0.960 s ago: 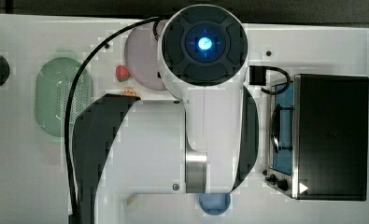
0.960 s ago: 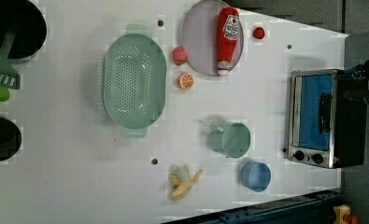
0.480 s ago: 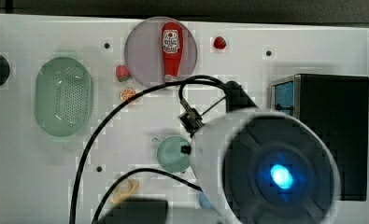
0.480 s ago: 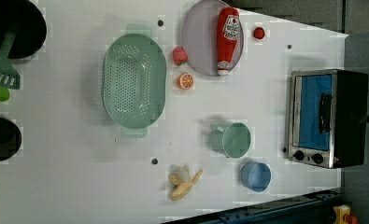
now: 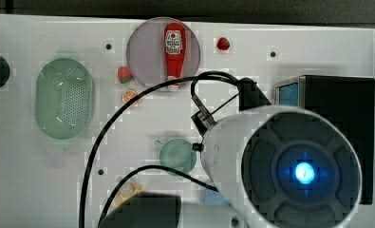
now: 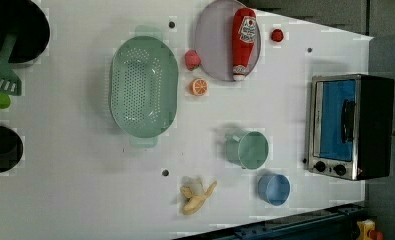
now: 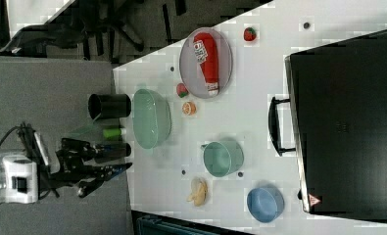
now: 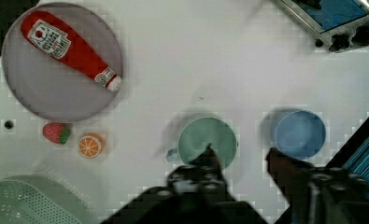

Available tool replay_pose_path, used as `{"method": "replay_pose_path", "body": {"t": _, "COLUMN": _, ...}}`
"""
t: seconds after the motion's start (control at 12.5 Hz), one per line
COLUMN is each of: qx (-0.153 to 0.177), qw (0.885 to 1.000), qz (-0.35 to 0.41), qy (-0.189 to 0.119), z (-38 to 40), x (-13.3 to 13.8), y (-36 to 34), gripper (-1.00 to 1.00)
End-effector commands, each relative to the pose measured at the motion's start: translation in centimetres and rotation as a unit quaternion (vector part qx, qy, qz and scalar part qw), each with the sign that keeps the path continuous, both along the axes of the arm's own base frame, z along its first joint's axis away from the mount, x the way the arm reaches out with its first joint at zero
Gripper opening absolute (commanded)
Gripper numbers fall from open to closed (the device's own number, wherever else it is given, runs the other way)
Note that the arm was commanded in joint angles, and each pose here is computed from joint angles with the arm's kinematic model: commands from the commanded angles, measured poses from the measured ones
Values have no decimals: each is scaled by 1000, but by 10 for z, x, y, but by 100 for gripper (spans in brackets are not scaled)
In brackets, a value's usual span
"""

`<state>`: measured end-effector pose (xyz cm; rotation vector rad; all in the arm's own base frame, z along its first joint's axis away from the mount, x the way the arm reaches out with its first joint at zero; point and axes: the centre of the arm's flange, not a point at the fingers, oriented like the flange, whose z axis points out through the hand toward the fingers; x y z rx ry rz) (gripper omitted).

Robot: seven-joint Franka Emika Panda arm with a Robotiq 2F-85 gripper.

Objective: Flap open oven.

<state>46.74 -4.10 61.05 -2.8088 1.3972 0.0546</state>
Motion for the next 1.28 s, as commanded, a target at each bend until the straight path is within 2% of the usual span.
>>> {"method": "replay_pose_path", "body": {"t": 0.08, "qx": 4, "qw": 999, "qz": -42, "qy": 29, "z": -31, "x": 0, "y": -26, "gripper": -65}}
{"method": "replay_pose_path", "body": {"t": 0.24, "qx": 9, "qw": 998, "qz": -41, "qy": 50, "z": -54, "x": -4, "y": -44, "gripper": -65}}
{"method": "replay_pose_path", "body": {"t": 0.4, "qx": 18, "qw": 998, "qz": -7, "qy": 64, "z": -77, "x": -8, "y": -65, "gripper": -65}}
{"method": "replay_pose_path", "body": {"t": 0.56, "qx": 12, "qw": 997, "qz": 44, "qy": 61, "z": -99, "x": -9, "y": -88, "gripper": -65}}
{"method": "replay_pose_path", "body": {"t": 0.72, "qx": -12, "qw": 993, "qz": 108, "qy": 51, "z": -121, "x": -9, "y": -111, "gripper": -65}}
{"method": "replay_pose_path", "body": {"t": 0.96, "qx": -45, "qw": 977, "qz": 205, "qy": 42, "z": -153, "x": -14, "y": -143, "gripper": -65}}
{"method": "replay_pose_path", "body": {"t": 1.2, "qx": -46, "qw": 954, "qz": 294, "qy": 30, "z": -184, "x": -18, "y": -168, "gripper": -65}}
{"method": "replay_pose_path", "body": {"t": 1.28, "qx": -46, "qw": 943, "qz": 328, "qy": 29, "z": -193, "x": -18, "y": -175, "gripper": -65}}
